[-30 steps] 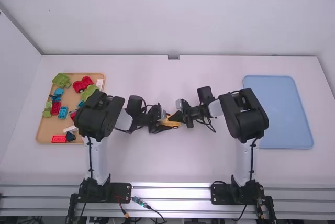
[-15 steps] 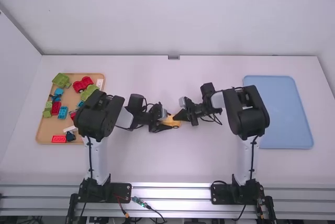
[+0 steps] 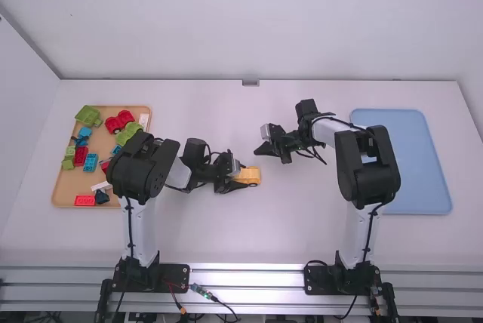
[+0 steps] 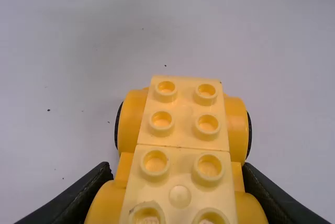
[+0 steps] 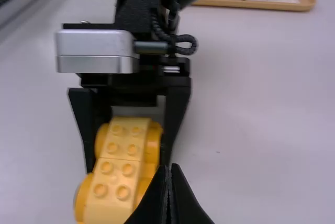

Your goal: Assemble lego blocks to make yellow taxi

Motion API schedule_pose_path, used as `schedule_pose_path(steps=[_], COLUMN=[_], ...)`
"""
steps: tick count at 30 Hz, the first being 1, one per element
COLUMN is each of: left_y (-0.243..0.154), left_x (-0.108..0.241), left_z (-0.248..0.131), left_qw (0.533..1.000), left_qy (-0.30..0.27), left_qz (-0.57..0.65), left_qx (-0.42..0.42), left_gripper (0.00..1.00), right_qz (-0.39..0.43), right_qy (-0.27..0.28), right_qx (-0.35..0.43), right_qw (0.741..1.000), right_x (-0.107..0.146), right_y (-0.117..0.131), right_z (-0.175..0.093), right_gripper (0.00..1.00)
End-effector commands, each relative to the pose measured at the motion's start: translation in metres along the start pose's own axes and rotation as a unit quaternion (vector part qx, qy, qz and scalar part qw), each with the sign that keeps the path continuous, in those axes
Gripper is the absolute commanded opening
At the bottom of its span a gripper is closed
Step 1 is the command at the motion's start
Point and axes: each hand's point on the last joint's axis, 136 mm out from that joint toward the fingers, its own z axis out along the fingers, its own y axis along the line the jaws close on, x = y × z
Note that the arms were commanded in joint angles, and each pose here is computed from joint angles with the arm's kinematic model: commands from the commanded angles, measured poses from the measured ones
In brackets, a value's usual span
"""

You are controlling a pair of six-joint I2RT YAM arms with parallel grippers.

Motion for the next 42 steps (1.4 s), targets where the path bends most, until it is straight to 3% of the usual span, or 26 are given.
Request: schedule_pose_path(steps=[1,5,14,16,18,20,21,25,28,30,31,34,42], left_y=[-0.008,-0.003,0.002,0.002,0.000,-0.001,-0.001,0.000,0.000,0.001,0.002,0.008,0.000], left_x=[0.031,0.033,0.033,0.033,0.035,0.036,0.036,0.041,0.042,0.041,0.041,0.043,0.034], left_z=[0.000,0.001,0.003,0.003,0.003,0.003,0.003,0.002,0.002,0.003,0.003,0.001,-0.024], left_qw=[0.998,0.997,0.996,0.996,0.996,0.996,0.996,0.995,0.994,0.994,0.994,0.991,0.980], left_qy=[0.053,0.062,0.073,0.075,0.078,0.081,0.083,0.097,0.100,0.101,0.102,0.120,0.195], left_qz=[-0.029,-0.034,-0.052,-0.047,-0.032,-0.028,-0.030,-0.039,-0.045,-0.048,-0.049,-0.054,-0.033], left_qx=[-0.016,-0.019,-0.011,-0.008,-0.002,0.000,0.000,-0.003,0.001,0.002,0.003,-0.005,0.009], left_gripper=[0.34,0.34,0.37,0.39,0.46,0.50,0.55,0.76,0.84,0.99,0.99,0.99,0.99], right_qz=[0.043,0.086,0.156,0.183,0.209,0.223,0.232,0.234,0.232,0.232,0.232,0.230,0.231], right_qy=[0.059,0.115,0.175,0.188,0.209,0.220,0.232,0.243,0.242,0.242,0.242,0.242,0.236], right_qx=[0.041,0.108,0.198,0.220,0.247,0.260,0.273,0.281,0.282,0.281,0.282,0.282,0.292], right_qw=[0.997,0.984,0.952,0.940,0.923,0.913,0.904,0.899,0.899,0.899,0.899,0.900,0.898], right_x=[0.003,0.014,0.024,0.027,0.034,0.039,0.044,0.048,0.047,0.047,0.047,0.047,0.045], right_y=[-0.014,-0.028,-0.023,-0.023,-0.024,-0.026,-0.027,-0.027,-0.028,-0.028,-0.028,-0.029,-0.033], right_z=[-0.009,-0.017,-0.041,-0.048,-0.056,-0.060,-0.065,-0.068,-0.068,-0.067,-0.067,-0.067,-0.069], right_gripper=[0.00,0.00,0.01,0.14,0.17,0.27,0.37,0.58,0.73,0.84,0.89,0.99,0.99])
